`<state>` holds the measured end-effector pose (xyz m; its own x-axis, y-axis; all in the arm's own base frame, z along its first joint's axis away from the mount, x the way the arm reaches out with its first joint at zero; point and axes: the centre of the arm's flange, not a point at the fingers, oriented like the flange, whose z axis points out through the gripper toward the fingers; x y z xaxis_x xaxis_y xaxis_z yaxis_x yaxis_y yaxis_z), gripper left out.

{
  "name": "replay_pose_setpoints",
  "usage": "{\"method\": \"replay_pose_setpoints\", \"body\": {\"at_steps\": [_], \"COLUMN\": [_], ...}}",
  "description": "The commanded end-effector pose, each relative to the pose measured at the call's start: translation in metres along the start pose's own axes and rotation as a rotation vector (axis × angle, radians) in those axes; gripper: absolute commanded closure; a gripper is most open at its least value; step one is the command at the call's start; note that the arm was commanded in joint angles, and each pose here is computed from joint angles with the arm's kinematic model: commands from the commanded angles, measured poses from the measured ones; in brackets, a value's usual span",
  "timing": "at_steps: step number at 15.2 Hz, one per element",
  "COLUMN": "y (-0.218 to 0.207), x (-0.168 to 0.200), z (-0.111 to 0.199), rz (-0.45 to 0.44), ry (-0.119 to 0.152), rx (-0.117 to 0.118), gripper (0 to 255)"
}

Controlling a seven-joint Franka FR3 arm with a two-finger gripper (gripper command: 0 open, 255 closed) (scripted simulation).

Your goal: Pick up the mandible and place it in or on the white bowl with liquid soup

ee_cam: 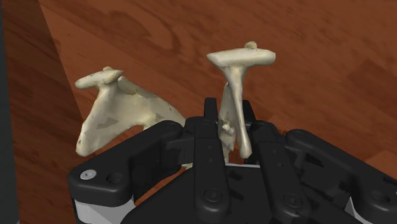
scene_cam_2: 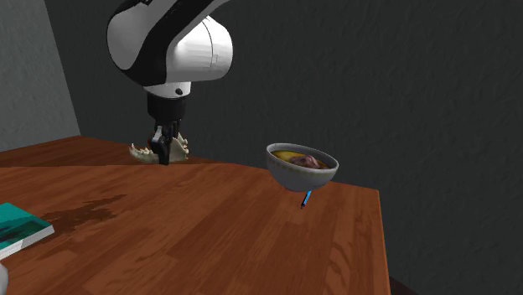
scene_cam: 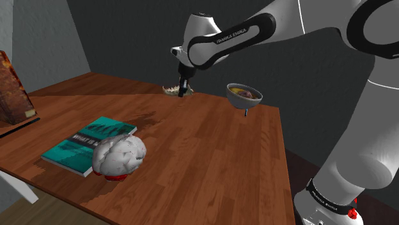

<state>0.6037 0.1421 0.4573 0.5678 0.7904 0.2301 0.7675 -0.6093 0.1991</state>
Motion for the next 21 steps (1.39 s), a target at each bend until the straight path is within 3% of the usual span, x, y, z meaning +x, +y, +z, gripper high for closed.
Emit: {"method": "replay_pose_setpoints", "body": {"at_steps": [1, 16, 21], "y": [0.002, 0.017, 0.026], "x": [0.002, 0.019, -0.046], "z": [-0.01, -0.081, -0.092], "rz": [0.0, 0.0, 0.0], "ry": [0.0, 0.0, 0.0], "rx": [0.0, 0.0, 0.0], "gripper": [255, 255, 255]}}
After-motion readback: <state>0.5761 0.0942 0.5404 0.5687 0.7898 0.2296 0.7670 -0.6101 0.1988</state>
